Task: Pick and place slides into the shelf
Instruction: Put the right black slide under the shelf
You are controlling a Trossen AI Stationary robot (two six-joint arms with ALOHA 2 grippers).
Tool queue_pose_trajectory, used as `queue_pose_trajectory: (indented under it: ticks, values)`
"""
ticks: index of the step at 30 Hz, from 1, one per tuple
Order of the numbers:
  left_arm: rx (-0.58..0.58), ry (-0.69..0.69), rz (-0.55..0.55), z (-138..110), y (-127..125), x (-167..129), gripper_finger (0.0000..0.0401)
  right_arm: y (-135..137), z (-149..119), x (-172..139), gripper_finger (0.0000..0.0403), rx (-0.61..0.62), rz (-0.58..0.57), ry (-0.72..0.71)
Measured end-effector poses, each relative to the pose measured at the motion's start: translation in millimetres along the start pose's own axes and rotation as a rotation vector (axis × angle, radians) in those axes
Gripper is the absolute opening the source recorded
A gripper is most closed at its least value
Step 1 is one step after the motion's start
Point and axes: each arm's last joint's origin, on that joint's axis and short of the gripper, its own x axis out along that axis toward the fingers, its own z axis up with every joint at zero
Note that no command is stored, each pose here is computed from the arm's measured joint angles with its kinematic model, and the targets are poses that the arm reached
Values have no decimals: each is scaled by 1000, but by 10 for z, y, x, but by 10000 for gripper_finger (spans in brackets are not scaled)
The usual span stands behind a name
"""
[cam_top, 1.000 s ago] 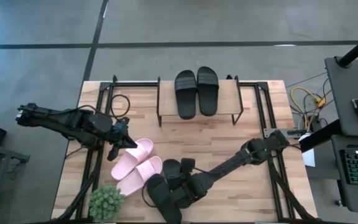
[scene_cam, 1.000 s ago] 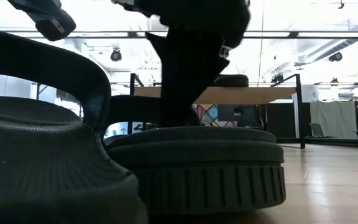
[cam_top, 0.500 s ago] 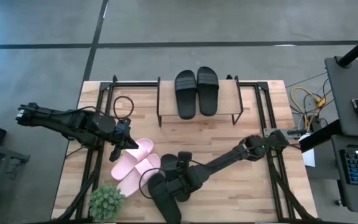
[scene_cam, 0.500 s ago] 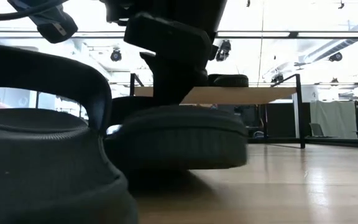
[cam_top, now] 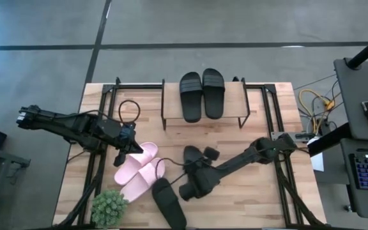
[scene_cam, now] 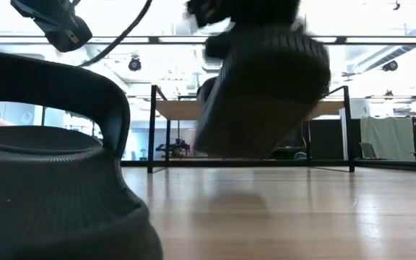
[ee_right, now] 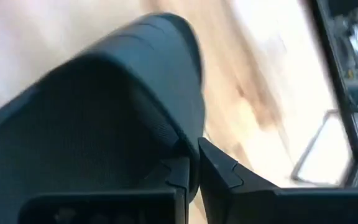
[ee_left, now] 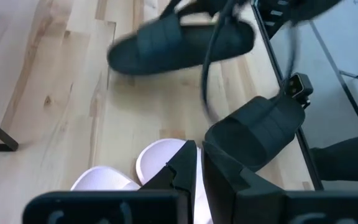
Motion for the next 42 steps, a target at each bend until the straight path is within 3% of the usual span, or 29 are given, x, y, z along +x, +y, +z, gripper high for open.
queue_pose_trajectory:
  ticks: [3,10,17,19,26,34,42]
  values:
    - [22,-2,-1,8,-2,15,10,-51,-68,-144,13,19,41,-24]
    - [40,3,1,1,0,17,10,-28,-321,-86,13,140,36,102]
    - [51,-4,1,4,0,10,10,87,-758,-75,13,213,4,232]
    - [54,-5,1,1,1,3,10,117,-871,-70,13,200,-12,230]
    - [76,-2,3,4,1,13,10,31,-1202,123,13,-58,-102,257]
    - [75,-2,3,4,2,14,10,-405,-1320,402,13,-67,-260,279]
    - [71,5,7,10,2,33,10,-782,-1186,575,13,-89,-315,201]
